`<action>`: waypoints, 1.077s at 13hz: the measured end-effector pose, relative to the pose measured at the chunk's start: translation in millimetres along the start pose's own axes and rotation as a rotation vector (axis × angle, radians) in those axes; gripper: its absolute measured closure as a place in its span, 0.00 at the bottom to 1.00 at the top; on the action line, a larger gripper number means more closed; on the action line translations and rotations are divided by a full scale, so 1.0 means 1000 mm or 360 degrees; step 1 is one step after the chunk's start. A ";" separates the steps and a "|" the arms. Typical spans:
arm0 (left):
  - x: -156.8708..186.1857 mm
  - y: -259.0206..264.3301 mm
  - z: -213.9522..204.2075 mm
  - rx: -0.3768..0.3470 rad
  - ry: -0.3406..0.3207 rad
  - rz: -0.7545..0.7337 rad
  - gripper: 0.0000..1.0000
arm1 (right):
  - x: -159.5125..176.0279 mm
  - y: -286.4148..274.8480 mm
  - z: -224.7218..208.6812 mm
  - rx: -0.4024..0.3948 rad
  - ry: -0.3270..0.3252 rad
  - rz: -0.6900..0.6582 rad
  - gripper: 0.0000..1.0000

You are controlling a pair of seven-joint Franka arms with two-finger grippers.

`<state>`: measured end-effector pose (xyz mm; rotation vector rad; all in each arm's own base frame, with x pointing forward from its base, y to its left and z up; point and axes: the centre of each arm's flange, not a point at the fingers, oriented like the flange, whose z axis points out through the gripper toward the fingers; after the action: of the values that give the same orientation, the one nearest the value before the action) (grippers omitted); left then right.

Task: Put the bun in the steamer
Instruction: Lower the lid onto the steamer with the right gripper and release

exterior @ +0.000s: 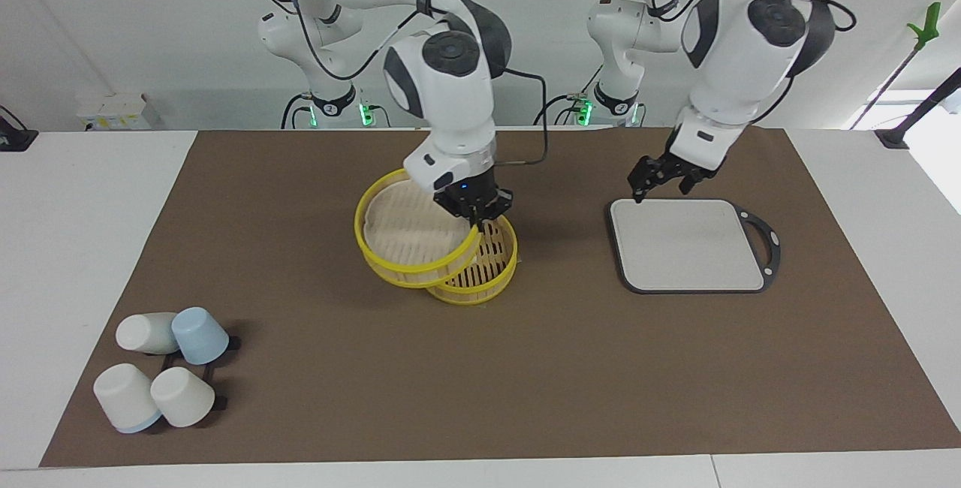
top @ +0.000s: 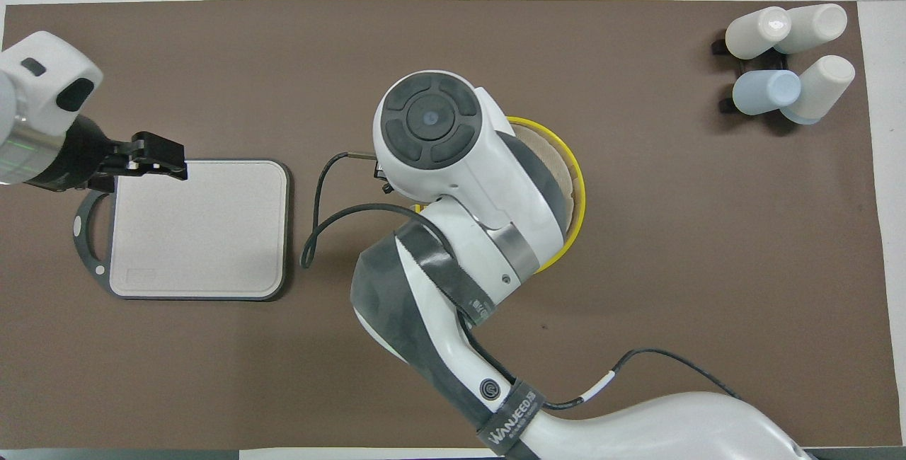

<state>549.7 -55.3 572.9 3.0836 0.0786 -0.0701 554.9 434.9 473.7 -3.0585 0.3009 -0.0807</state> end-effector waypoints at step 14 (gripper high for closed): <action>-0.028 -0.030 -0.034 0.0132 -0.0018 0.0199 0.00 | -0.012 -0.003 0.079 0.0047 0.0056 -0.0034 0.92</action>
<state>521.6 -25.1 606.4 3.1616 -0.1208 -0.0870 548.7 444.8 394.5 -3.0343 0.2663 -0.1386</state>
